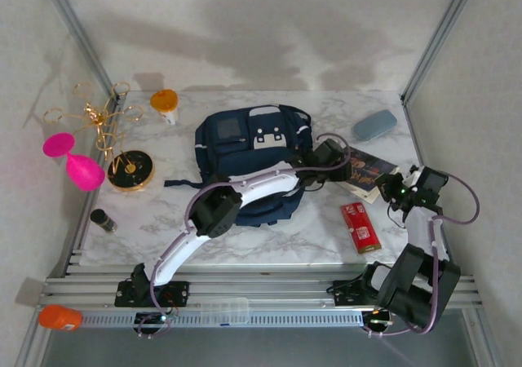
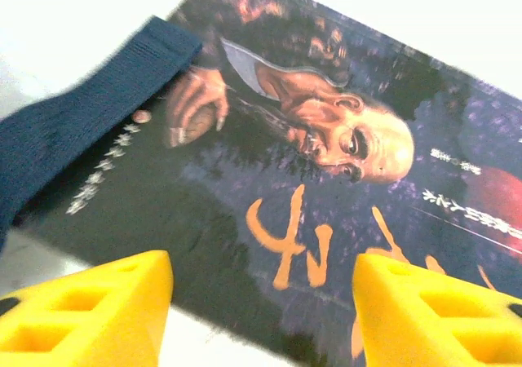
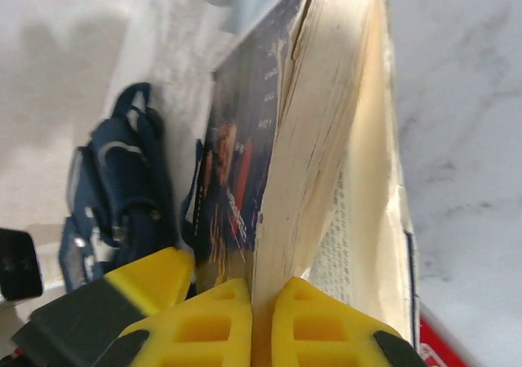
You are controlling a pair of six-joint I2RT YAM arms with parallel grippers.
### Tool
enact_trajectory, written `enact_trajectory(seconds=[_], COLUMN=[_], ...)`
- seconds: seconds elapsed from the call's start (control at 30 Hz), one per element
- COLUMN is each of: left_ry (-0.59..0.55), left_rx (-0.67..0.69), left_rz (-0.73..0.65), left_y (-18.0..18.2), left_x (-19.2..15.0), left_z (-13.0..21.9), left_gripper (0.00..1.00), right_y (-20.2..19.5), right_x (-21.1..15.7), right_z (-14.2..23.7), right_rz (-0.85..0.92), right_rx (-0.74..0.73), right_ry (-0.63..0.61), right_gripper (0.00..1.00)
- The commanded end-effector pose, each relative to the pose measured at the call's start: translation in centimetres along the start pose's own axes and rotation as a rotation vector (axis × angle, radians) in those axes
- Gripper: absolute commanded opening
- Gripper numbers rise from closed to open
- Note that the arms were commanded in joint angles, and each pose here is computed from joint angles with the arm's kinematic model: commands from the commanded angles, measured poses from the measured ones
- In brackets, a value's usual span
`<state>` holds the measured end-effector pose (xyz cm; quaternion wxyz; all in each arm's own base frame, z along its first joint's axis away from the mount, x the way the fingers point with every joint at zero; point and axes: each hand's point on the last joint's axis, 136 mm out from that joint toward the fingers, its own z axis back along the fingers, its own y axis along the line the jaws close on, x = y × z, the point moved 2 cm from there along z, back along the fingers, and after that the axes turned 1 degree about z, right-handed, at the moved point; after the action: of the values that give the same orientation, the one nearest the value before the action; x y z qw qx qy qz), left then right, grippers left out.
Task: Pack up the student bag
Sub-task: Pick up the book from the middle-right of the table, then place the book in the student bag.
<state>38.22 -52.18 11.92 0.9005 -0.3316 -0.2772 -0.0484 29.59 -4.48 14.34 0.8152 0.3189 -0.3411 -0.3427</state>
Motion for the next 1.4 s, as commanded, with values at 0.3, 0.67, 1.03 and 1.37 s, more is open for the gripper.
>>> enact_trajectory(seconds=[0.3, 0.67, 1.03, 1.37], left_ry=[-0.291, -0.444, -0.599, -0.502], left_rx=[-0.109, -0.114, 0.150, 0.199], left_rz=[-0.003, 0.137, 0.211, 0.238], left_y=[0.5, 8.3, 15.7, 19.0], left_x=[11.1, 11.5, 10.0, 8.5], left_z=[20.6, 31.9, 41.7, 40.2], left_gripper=[0.77, 0.93, 0.96, 0.96], right_y=[13.1, 25.4, 31.6, 24.6], right_x=[3.7, 0.0, -10.4, -16.5], right_z=[7.3, 11.5, 10.0, -1.9], right_rz=[0.166, 0.285, 0.226, 0.225], right_rx=[0.304, 0.575, 0.769, 0.593], right_ry=[-0.062, 0.077, 0.351, 0.613], right_gripper=[0.00, 0.00, 0.00, 0.00])
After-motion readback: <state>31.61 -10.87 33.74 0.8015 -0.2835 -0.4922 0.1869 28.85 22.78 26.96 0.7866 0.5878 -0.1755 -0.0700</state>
